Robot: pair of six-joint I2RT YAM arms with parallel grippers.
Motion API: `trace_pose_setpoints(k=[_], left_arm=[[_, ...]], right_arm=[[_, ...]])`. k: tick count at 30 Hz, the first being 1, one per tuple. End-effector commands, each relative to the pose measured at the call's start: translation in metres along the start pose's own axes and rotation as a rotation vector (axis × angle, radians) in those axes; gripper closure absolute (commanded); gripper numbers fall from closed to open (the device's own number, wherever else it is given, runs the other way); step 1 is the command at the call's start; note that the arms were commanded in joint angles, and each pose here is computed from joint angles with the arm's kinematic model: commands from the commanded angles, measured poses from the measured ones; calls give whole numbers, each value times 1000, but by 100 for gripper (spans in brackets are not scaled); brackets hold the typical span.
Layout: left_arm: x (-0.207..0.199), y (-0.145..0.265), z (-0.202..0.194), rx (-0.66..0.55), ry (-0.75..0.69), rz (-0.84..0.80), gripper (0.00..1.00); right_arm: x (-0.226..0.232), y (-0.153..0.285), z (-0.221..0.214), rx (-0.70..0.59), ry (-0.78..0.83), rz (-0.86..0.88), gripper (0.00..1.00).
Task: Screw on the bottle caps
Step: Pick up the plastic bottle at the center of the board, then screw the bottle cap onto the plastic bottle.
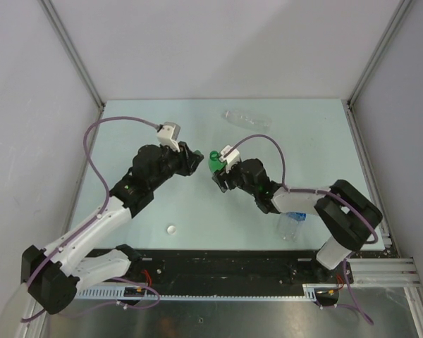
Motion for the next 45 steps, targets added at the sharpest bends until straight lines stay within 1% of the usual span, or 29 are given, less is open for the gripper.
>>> trace_pose_setpoints(k=[1, 4, 8, 14, 17, 19, 23, 27, 36, 42, 45], left_arm=[[-4, -5, 12, 17, -29, -7, 78], [-7, -6, 10, 39, -37, -19, 78], [-9, -2, 10, 45, -46, -32, 78], [-22, 5, 12, 38, -74, -166, 76], [-31, 2, 10, 55, -102, -241, 76], [-35, 0, 7, 78, -123, -257, 78], [-33, -1, -3, 137, -164, -216, 79], [-30, -1, -9, 171, -189, -176, 79], [-36, -11, -17, 221, -223, -184, 79], [-24, -12, -26, 258, -258, -74, 80], [-21, -11, -27, 261, -270, -49, 80]], right_arm=[[16, 17, 8, 84, 142, 157, 79], [17, 26, 12, 105, 194, 176, 79], [12, 35, 13, 138, 247, 145, 79], [8, 44, 10, 189, 298, 139, 80], [10, 49, 16, 175, 306, 154, 80], [10, 52, 20, 164, 315, 148, 80], [8, 57, 25, 159, 325, 128, 80], [7, 61, 25, 170, 326, 120, 80], [9, 69, 32, 157, 343, 132, 80], [9, 85, 40, 161, 353, 114, 80], [13, 93, 44, 154, 354, 159, 80]])
Point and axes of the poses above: each gripper's point midway between its finger pads, its own y axis back along the fingers, its own x axis along the line the jaws close on, z = x × y, the point moved 8 cm from there along y, back along the fingers, and after that the axes turned 15 degrees about -y, right-handed, at the moved point
